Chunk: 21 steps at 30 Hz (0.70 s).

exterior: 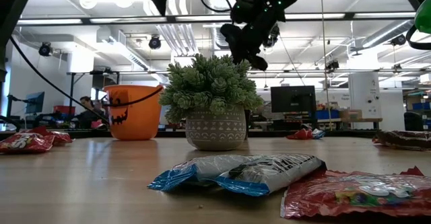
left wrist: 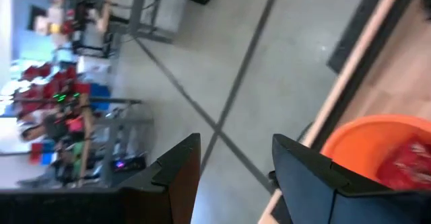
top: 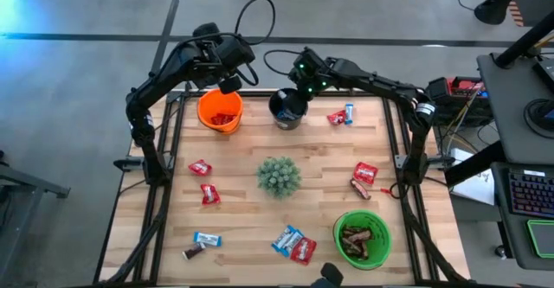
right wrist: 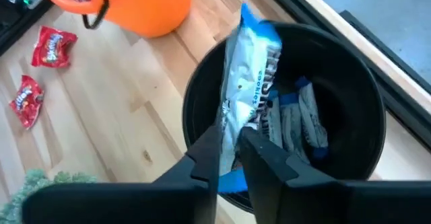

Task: Organize candy in baskets
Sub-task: Put the white chocolate bar into the black bucket

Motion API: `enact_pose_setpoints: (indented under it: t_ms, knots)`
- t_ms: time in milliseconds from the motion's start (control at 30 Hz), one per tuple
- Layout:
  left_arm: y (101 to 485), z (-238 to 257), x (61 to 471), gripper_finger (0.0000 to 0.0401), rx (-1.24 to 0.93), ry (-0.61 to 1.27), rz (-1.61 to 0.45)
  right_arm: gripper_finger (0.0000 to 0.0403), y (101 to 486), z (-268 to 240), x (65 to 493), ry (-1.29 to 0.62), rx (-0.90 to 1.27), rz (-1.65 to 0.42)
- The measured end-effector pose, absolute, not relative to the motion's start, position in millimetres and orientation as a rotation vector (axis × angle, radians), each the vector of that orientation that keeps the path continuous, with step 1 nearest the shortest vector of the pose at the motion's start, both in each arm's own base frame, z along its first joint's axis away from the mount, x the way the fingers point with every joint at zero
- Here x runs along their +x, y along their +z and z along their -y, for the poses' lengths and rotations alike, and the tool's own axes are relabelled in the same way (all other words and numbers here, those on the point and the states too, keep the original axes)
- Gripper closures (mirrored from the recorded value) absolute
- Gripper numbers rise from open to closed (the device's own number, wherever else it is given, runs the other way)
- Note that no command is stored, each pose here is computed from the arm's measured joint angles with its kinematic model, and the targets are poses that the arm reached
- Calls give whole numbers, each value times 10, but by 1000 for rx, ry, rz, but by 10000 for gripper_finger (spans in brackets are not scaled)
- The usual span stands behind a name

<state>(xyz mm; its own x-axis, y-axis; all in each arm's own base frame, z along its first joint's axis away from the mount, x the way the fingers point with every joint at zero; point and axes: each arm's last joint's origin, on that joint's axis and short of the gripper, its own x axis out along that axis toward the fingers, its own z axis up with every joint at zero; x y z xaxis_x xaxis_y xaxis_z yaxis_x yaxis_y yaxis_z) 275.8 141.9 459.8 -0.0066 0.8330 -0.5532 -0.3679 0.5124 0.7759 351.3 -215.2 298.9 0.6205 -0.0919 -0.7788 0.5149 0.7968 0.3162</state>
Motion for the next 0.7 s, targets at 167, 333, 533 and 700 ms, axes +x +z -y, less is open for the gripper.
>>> enact_pose_setpoints:
  t_ms: [167, 333, 533, 700]
  knots:
    - [4605, -1425, 2752, 235, 446, 1072, -1210, 293, 3016, 2152, 3514, -368, 550, -829]
    - [4591, -1416, 2763, 235, 419, 999, -1212, 256, 3018, 2132, 3484, -365, 558, -856]
    - [4571, -1423, 2772, 235, 377, 901, -1213, 241, 3177, 1957, 3210, -333, 548, -1000]
    - [4556, -1441, 2771, 223, 302, 841, -1192, 241, 3391, 1765, 2911, -320, 568, -1098]
